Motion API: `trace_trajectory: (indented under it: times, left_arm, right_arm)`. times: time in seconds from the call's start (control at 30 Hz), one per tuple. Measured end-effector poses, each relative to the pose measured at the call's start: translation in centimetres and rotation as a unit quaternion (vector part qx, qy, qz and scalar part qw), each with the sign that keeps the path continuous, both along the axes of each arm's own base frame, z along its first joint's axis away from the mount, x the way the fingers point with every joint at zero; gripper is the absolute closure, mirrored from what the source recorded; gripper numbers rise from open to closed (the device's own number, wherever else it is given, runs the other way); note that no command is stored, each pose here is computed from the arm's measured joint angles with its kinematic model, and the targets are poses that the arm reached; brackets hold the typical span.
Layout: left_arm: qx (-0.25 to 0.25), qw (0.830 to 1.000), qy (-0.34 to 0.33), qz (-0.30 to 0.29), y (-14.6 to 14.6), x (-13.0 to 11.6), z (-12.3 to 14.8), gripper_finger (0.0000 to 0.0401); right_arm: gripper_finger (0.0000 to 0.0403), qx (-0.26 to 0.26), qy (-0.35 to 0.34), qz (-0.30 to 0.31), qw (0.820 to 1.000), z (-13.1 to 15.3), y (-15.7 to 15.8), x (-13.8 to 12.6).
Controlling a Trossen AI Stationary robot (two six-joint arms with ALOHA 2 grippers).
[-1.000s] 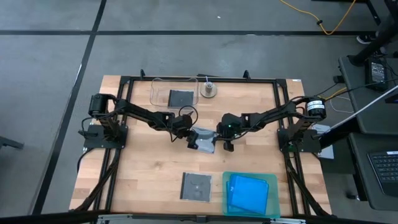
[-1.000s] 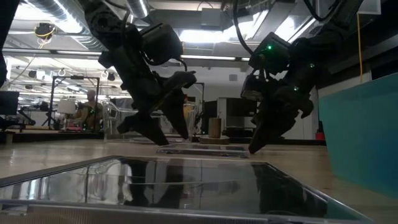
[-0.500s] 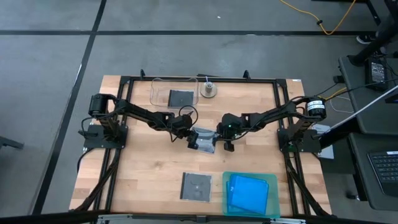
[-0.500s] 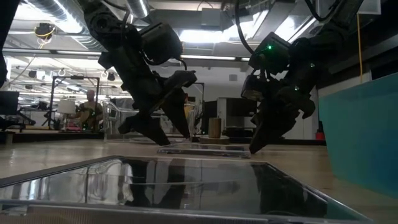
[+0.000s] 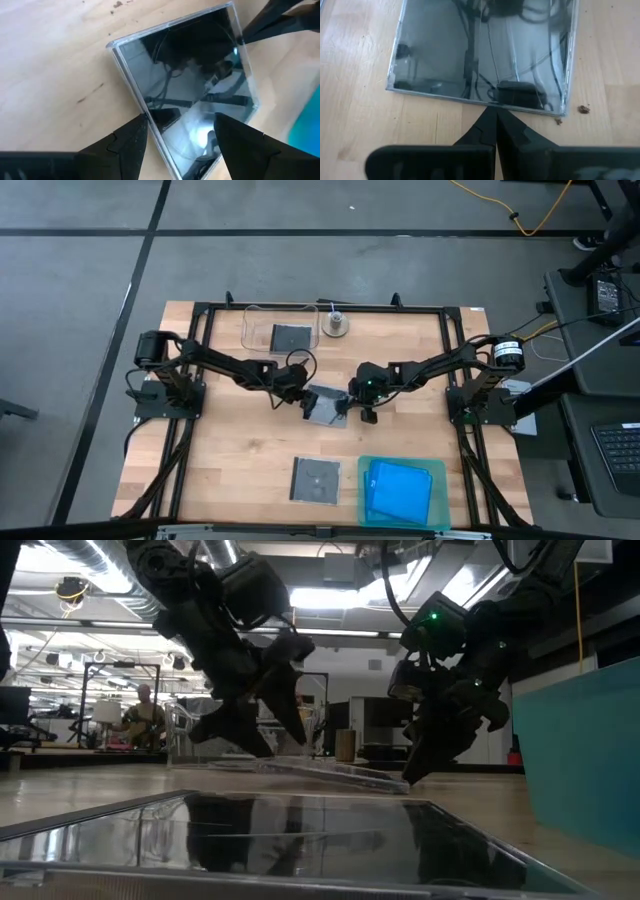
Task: Pick & place jewel cases by type
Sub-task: Put the left black cd case into the transparent bin
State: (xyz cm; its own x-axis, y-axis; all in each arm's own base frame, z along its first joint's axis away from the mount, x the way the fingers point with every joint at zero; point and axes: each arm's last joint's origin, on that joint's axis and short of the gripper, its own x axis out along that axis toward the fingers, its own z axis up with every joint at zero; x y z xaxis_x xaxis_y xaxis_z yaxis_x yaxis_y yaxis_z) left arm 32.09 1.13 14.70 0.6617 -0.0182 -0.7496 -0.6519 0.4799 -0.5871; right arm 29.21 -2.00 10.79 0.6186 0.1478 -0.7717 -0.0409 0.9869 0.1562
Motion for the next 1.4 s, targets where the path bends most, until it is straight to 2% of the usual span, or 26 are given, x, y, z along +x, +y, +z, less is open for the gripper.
trace_trajectory:
  times: [0.23, 0.43, 0.67, 0.83, 1.0, 1.2, 1.4]
  left_arm:
    - [0.017, 0.999, -0.037, 0.015, -0.1, -0.5, 2.5, 0.0184]
    - [0.032, 0.993, -0.113, 0.020, -0.2, -0.4, 5.5, 0.0185]
    - [0.021, 0.996, -0.091, 0.005, -0.4, -0.4, 4.6, 0.0185]
    - [0.019, 0.993, -0.119, -0.002, -0.9, 0.0, 4.9, 0.0185]
    - [0.019, 0.995, -0.100, 0.005, -0.9, -0.3, 4.6, 0.0187]
    - [0.016, 0.998, -0.053, 0.027, -0.4, -0.9, 3.9, 0.0219]
    - [0.020, 0.998, -0.056, 0.026, -0.3, -0.8, 3.9, 0.0283]
  right_arm:
    - [0.0398, -0.001, 0.000, 0.001, 1.000, 0.0, 0.0, 0.0]
    - [0.0398, -0.003, -0.004, 0.003, 1.000, 0.0, 0.0, 0.1]
    - [0.0398, -0.010, -0.008, 0.009, 1.000, 0.0, 0.0, 0.1]
    - [0.0398, -0.010, -0.008, 0.009, 1.000, 0.0, 0.0, 0.1]
    - [0.0398, -0.010, -0.007, 0.009, 1.000, 0.0, 0.0, 0.1]
    - [0.0398, -0.010, -0.008, 0.009, 1.000, 0.1, 0.0, 0.1]
    - [0.0398, -0.010, -0.009, 0.009, 1.000, 0.1, 0.0, 0.1]
